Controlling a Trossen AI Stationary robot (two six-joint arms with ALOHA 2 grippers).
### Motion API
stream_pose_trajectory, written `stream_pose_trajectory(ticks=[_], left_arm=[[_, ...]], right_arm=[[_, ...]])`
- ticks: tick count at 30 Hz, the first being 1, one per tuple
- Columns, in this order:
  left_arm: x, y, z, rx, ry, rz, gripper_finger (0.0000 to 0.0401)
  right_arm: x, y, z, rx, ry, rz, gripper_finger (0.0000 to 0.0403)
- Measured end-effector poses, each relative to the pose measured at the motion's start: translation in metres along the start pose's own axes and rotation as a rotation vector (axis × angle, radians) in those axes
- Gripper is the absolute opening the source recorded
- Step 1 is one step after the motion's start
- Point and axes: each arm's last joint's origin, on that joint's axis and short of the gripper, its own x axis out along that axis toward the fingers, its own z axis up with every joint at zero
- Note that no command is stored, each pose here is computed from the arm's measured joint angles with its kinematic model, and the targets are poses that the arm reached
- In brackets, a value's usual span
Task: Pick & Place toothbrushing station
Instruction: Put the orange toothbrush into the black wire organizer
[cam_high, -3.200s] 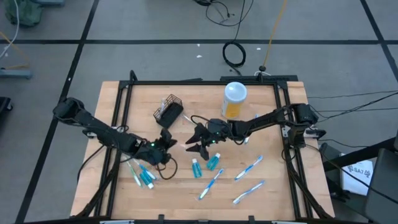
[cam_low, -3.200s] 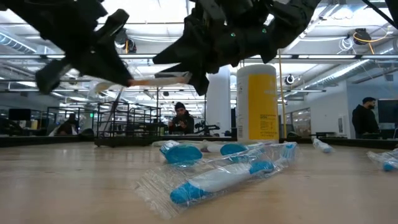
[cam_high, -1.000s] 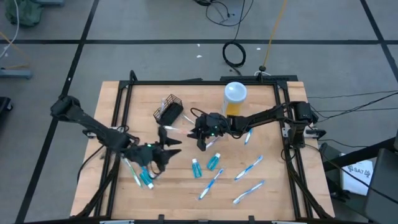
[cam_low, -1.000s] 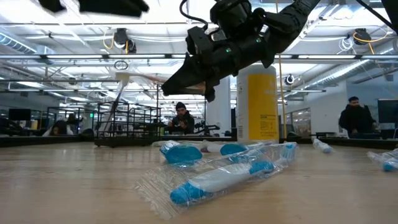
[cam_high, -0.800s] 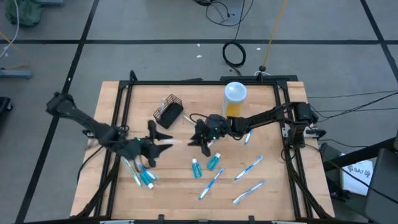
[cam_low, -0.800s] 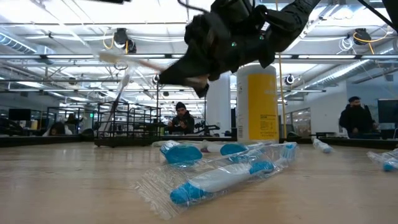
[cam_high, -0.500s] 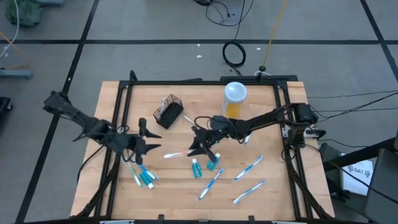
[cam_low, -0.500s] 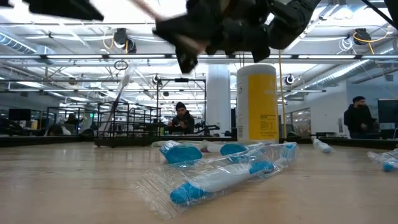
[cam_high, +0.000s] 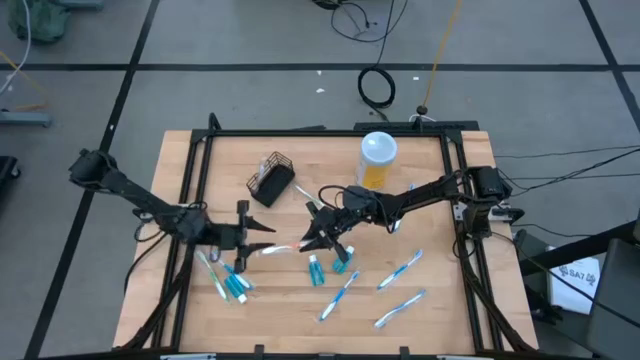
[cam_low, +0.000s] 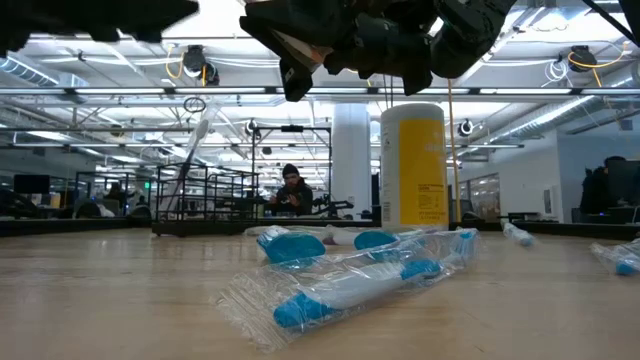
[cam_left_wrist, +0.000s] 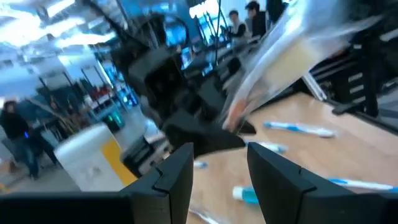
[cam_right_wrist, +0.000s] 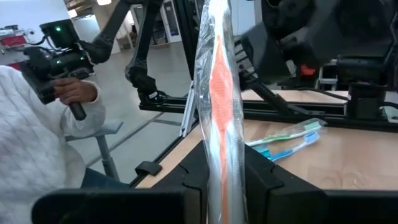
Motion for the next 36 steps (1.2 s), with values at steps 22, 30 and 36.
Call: stream_pose_trajectory(ticks=[22, 30, 36], left_arm=[[0.033, 0.005, 0.007, -0.053, -0.175, -0.127, 0.0157], [0.038, 0.005, 0.012, -0.049, -0.185, -0.150, 0.0156], [0.039, 0.005, 0.011, -0.055, -0.160, -0.135, 0.0156]], right_arm=[[0.000, -0.002, 0.001, -0.002, -0.017, -0.081, 0.0046], [0.000, -0.004, 0.001, 0.019, -0.036, -0.168, 0.0046], [0.001, -0.003, 0.001, -0.017, -0.034, -0.169, 0.0047]])
